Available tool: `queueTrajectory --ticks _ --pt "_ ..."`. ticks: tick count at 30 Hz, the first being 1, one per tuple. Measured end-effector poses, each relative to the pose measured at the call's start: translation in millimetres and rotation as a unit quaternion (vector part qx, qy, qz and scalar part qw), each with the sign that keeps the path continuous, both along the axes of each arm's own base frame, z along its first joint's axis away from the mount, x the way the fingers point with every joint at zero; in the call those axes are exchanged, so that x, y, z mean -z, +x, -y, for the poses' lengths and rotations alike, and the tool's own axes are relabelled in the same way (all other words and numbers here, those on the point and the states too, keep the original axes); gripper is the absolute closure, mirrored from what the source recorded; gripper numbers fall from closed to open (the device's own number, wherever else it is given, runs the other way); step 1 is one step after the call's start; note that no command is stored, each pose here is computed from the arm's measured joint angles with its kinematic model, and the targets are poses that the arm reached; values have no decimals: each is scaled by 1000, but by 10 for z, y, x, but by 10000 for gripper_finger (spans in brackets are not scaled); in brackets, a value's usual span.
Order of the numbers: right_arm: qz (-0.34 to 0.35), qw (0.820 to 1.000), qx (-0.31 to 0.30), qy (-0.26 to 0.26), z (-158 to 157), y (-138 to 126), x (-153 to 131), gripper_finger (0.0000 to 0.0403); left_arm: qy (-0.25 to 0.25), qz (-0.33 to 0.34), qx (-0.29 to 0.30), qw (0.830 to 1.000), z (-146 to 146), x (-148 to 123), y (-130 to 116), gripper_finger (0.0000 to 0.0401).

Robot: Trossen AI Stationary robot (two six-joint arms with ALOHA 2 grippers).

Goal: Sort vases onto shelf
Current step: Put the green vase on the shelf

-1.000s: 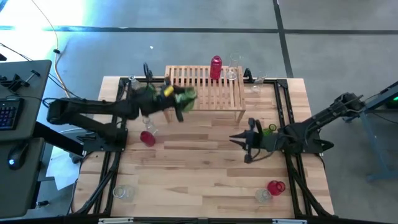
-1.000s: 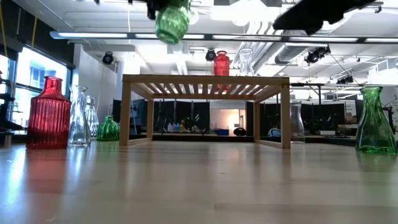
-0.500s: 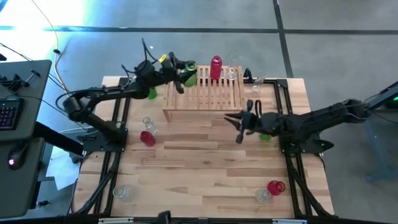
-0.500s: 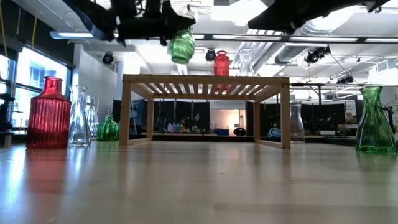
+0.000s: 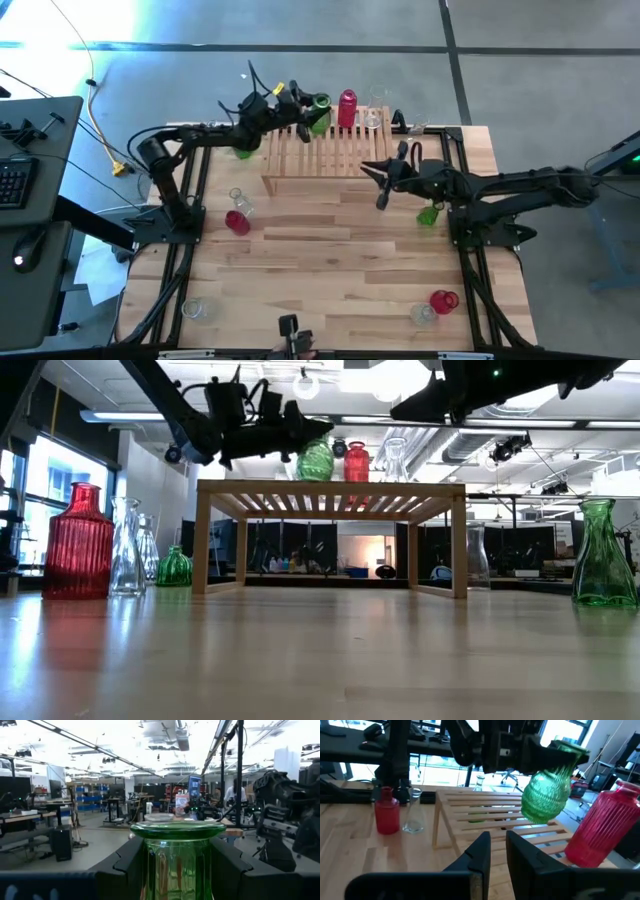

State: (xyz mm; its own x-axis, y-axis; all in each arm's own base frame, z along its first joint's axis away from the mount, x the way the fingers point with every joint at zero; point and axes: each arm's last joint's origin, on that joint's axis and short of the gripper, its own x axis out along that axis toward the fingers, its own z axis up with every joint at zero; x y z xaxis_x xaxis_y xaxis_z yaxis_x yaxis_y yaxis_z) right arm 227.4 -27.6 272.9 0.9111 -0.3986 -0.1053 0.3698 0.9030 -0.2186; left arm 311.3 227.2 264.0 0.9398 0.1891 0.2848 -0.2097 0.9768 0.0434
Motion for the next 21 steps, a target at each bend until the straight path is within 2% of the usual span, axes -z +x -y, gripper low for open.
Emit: queueTrajectory --ticks 12,21 --pt "-1 1000 8 -10 96 -11 -7 361 -4 -5 -5 1000 -67 175 47 250" --pt "-1 1000 7 -9 95 -10 -7 361 -3 -16 -7 1000 -70 196 53 239"
